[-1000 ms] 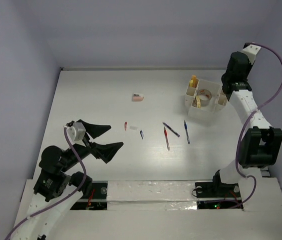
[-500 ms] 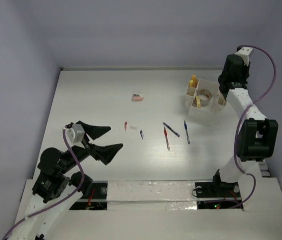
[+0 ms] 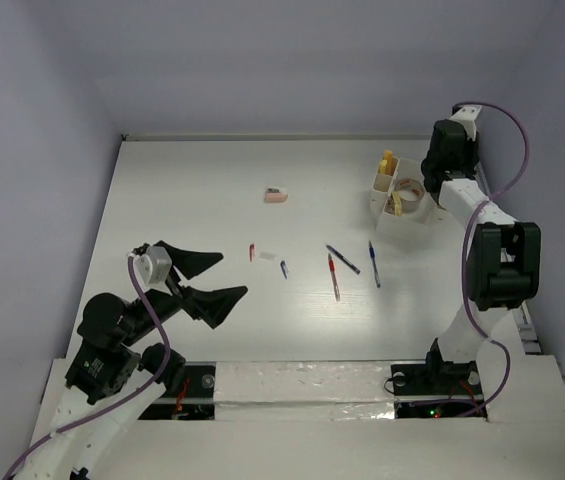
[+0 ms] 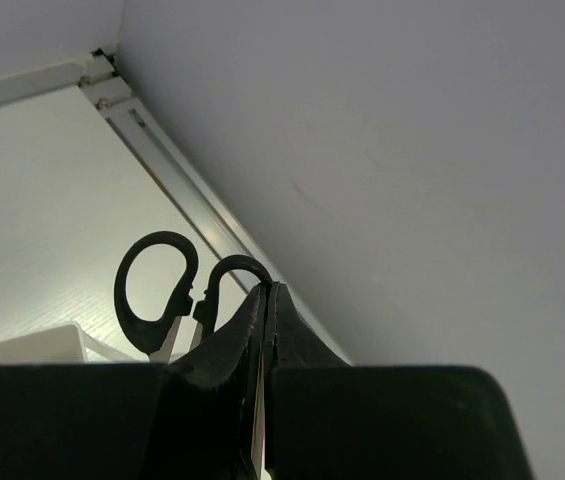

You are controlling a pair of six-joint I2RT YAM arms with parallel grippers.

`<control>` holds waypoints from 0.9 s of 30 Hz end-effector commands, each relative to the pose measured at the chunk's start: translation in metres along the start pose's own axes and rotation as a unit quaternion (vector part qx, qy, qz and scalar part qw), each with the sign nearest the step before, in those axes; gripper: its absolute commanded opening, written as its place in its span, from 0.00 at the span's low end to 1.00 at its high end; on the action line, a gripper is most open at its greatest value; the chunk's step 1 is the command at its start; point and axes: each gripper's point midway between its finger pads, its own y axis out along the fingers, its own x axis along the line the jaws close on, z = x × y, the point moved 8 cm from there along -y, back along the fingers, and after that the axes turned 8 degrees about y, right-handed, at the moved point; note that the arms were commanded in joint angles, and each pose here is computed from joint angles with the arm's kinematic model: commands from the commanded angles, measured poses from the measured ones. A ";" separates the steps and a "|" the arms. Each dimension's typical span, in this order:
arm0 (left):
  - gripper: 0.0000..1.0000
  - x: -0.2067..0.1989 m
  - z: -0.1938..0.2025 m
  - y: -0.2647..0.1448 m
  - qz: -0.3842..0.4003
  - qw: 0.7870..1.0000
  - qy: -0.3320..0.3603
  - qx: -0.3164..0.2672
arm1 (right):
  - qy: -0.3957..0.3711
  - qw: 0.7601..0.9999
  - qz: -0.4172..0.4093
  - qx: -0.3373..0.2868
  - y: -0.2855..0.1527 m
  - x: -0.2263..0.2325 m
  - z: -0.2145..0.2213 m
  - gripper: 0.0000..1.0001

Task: Sort the stationery into containers
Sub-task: Place the scissors in the storage box.

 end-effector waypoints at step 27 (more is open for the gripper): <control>0.99 0.006 -0.002 0.009 -0.014 1.000 0.000 0.001 | 0.152 0.984 -0.091 -0.006 -0.069 -0.007 -0.049 0.38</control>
